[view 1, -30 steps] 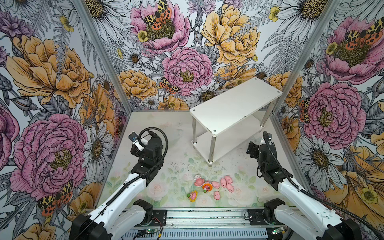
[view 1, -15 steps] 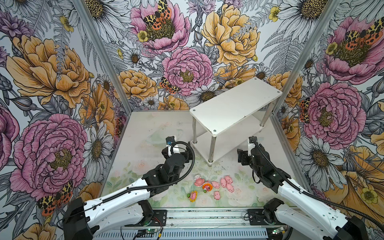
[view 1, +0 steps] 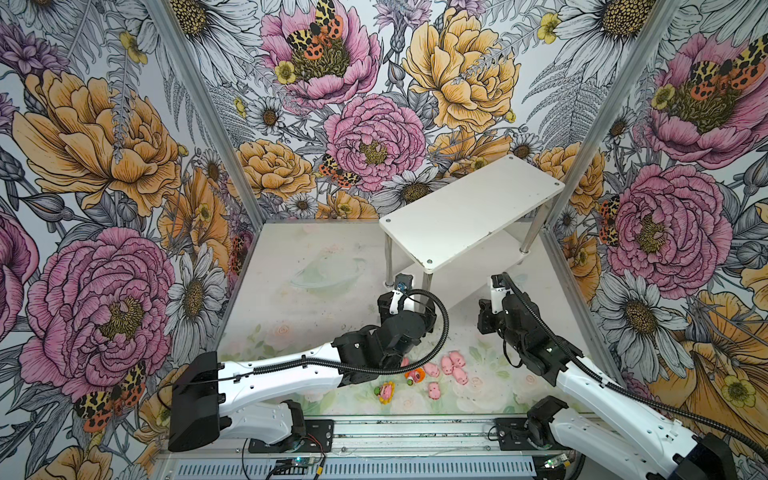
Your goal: Place and organize the plastic toys onto the shelf
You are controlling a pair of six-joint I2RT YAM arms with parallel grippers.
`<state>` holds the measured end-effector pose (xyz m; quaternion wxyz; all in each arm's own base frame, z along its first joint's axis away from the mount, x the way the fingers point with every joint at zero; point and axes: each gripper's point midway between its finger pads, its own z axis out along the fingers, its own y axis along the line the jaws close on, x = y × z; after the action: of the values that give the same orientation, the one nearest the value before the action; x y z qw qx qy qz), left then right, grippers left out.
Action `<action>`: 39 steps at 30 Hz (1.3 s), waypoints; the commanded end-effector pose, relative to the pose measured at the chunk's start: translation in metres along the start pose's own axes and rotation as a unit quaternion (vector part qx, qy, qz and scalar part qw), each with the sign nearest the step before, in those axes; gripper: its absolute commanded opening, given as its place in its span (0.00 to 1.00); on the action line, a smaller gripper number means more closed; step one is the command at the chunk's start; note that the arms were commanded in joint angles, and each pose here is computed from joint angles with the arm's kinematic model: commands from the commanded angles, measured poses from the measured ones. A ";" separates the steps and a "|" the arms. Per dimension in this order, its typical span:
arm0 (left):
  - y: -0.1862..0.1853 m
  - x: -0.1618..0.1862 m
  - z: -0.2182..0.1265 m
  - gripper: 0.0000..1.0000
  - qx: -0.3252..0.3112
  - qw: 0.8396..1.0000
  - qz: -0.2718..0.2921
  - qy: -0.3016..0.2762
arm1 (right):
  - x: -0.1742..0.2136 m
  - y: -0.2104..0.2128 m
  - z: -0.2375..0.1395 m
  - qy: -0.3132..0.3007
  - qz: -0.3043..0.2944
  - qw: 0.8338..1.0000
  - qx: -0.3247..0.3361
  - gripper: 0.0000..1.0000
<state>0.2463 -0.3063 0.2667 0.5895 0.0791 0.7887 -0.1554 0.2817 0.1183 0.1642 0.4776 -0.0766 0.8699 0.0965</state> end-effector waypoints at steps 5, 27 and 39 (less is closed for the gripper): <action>-0.030 -0.011 0.002 0.87 0.023 1.000 -0.003 -0.005 | -0.020 0.004 -0.008 -0.021 0.017 1.000 -0.004 0.00; 0.018 -0.015 0.067 0.71 -0.045 0.998 -0.019 0.029 | -0.049 -0.011 0.004 -0.029 0.022 0.998 0.056 0.00; 0.115 -0.051 0.094 0.21 -0.131 0.989 -0.068 0.012 | -0.039 -0.013 0.021 -0.016 0.027 0.998 0.058 0.00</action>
<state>0.3615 -0.2676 0.2724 0.5746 -0.0047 0.8093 -0.1219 0.3148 0.1091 0.1826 0.4854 -0.0288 0.8723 0.0515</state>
